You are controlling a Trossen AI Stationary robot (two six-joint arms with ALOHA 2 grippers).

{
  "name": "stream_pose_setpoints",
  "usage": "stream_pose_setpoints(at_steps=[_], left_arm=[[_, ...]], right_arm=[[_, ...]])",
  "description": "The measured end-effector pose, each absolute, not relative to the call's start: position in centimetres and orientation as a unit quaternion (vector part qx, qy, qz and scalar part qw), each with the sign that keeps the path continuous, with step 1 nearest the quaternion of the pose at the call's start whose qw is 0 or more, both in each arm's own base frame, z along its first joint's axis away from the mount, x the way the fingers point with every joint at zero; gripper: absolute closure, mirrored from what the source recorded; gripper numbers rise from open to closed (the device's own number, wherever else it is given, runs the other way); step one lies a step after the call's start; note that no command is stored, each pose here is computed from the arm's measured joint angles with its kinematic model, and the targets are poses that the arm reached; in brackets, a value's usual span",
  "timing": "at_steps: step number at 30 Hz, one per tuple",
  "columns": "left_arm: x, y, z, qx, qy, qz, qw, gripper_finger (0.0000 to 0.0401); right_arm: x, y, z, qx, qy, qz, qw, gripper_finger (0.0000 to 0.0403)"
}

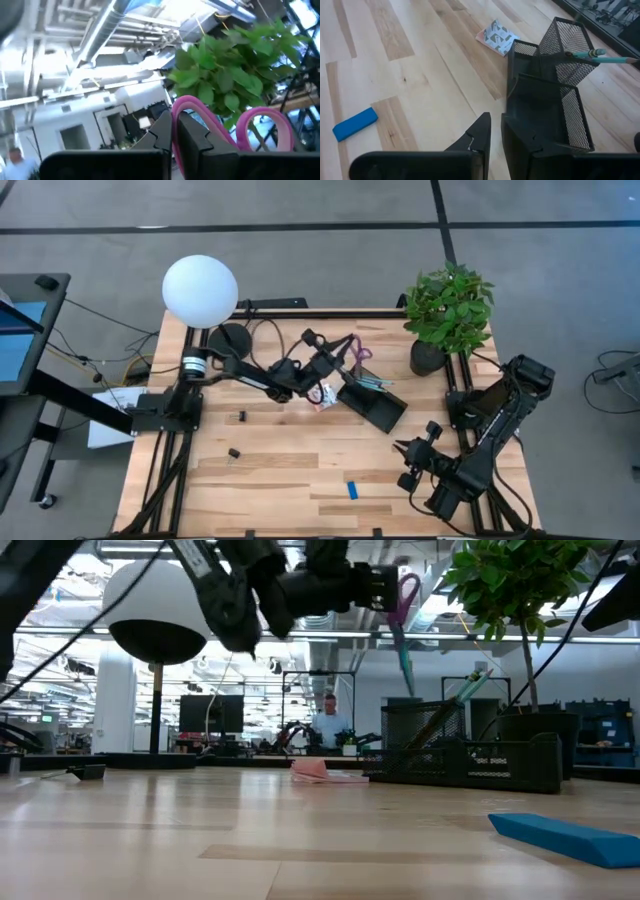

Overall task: Pick and place office supplies into organizer
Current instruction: Put the purple scissors into the black desk organizer

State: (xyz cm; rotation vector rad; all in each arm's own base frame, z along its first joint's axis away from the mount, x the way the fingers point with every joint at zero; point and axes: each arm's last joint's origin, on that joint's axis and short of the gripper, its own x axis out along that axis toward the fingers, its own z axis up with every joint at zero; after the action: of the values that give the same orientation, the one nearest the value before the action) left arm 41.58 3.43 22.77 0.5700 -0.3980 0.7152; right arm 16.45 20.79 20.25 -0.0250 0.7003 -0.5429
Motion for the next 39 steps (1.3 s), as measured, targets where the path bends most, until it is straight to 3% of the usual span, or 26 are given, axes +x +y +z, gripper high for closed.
stream_pose_setpoints(at_steps=[6, 16, 23, 30, 39], left_arm=[[43.4, 4.2, 23.7, 0.291, -0.165, 0.338, 0.88, 0.0401], [44.6, 4.2, 21.0, 0.273, -0.028, 0.32, 0.907, 0.0398], [44.8, 3.9, 20.5, 0.285, -0.006, 0.296, 0.912, 0.0359], [45.2, 2.7, 19.7, 0.306, 0.004, 0.201, 0.93, 0.0335], [45.2, 1.8, 19.4, 0.293, 0.016, 0.199, 0.935, 0.0286]], right_arm=[[16.4, 20.8, 20.3, -0.014, 0.34, -0.262, 0.903, 0.0363], [15.8, 21.2, 20.3, -0.019, 0.34, -0.251, 0.906, 0.0363], [15.4, 21.5, 20.3, -0.02, 0.34, -0.242, 0.909, 0.0363], [15.3, 21.6, 20.3, -0.021, 0.34, -0.239, 0.909, 0.0363], [15.3, 21.6, 20.3, -0.021, 0.34, -0.239, 0.909, 0.0363]])
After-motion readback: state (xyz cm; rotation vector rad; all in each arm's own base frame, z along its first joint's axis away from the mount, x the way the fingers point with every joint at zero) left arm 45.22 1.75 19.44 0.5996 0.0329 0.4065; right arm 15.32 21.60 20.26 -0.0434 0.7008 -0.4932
